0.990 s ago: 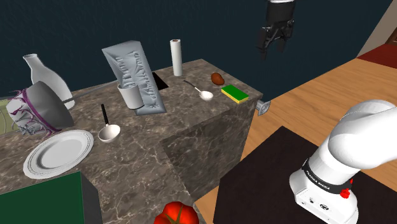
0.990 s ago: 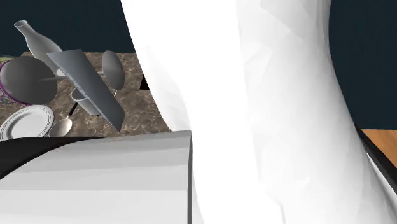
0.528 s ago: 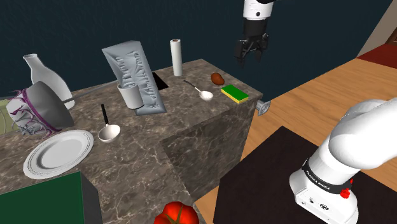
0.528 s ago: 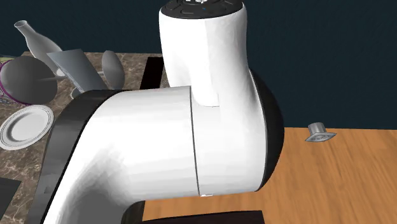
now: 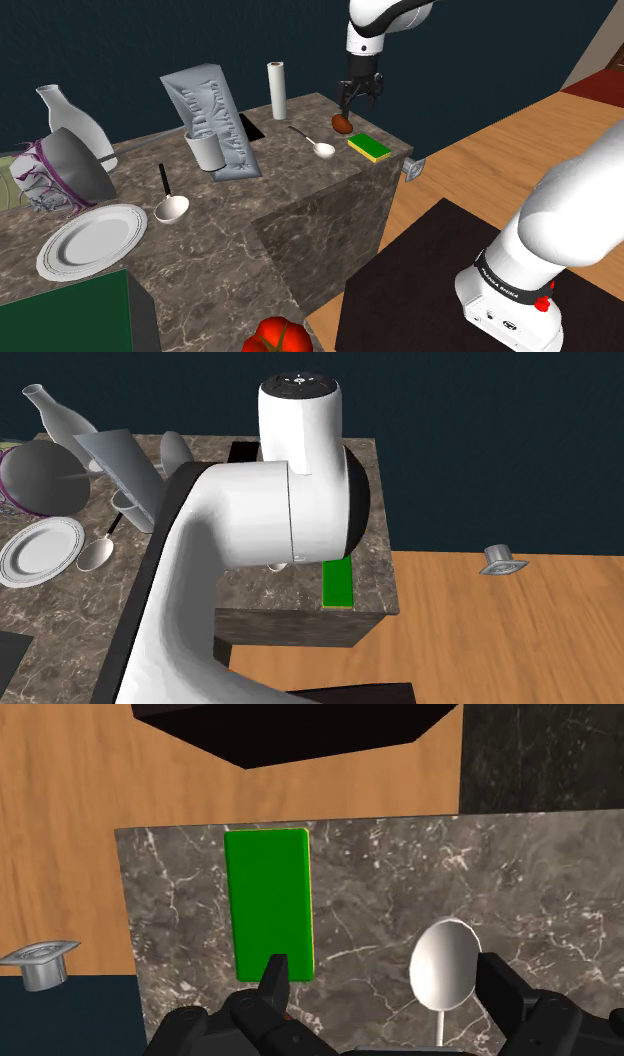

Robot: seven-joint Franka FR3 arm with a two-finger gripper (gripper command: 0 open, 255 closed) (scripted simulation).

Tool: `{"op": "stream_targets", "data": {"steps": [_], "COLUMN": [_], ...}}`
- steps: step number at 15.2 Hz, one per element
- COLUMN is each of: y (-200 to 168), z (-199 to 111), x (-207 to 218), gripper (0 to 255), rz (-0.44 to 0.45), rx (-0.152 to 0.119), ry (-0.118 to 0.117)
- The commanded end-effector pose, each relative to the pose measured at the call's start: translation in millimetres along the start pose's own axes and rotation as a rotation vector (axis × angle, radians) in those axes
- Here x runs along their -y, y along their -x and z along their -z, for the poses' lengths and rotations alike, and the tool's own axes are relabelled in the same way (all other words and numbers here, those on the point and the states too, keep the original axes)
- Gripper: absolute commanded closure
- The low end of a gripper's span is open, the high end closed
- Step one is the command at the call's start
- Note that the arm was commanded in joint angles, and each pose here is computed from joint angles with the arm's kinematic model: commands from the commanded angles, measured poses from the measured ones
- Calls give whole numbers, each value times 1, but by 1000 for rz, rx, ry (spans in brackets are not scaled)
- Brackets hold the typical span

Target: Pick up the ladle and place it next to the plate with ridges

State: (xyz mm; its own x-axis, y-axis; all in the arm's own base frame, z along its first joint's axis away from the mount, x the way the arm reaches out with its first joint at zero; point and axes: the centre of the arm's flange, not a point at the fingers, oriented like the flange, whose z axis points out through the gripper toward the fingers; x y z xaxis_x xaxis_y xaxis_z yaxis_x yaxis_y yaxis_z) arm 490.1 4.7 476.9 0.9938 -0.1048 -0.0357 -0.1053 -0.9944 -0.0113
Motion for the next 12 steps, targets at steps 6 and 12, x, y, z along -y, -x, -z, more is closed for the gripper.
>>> {"op": "stream_targets", "data": {"steps": [6,12], "y": [-74,-137], "z": [-46,-84], "x": [23,44], "gripper": [0,0], "rz": [1,2], "rx": [-5,-9], "ry": [-50,-92]}}
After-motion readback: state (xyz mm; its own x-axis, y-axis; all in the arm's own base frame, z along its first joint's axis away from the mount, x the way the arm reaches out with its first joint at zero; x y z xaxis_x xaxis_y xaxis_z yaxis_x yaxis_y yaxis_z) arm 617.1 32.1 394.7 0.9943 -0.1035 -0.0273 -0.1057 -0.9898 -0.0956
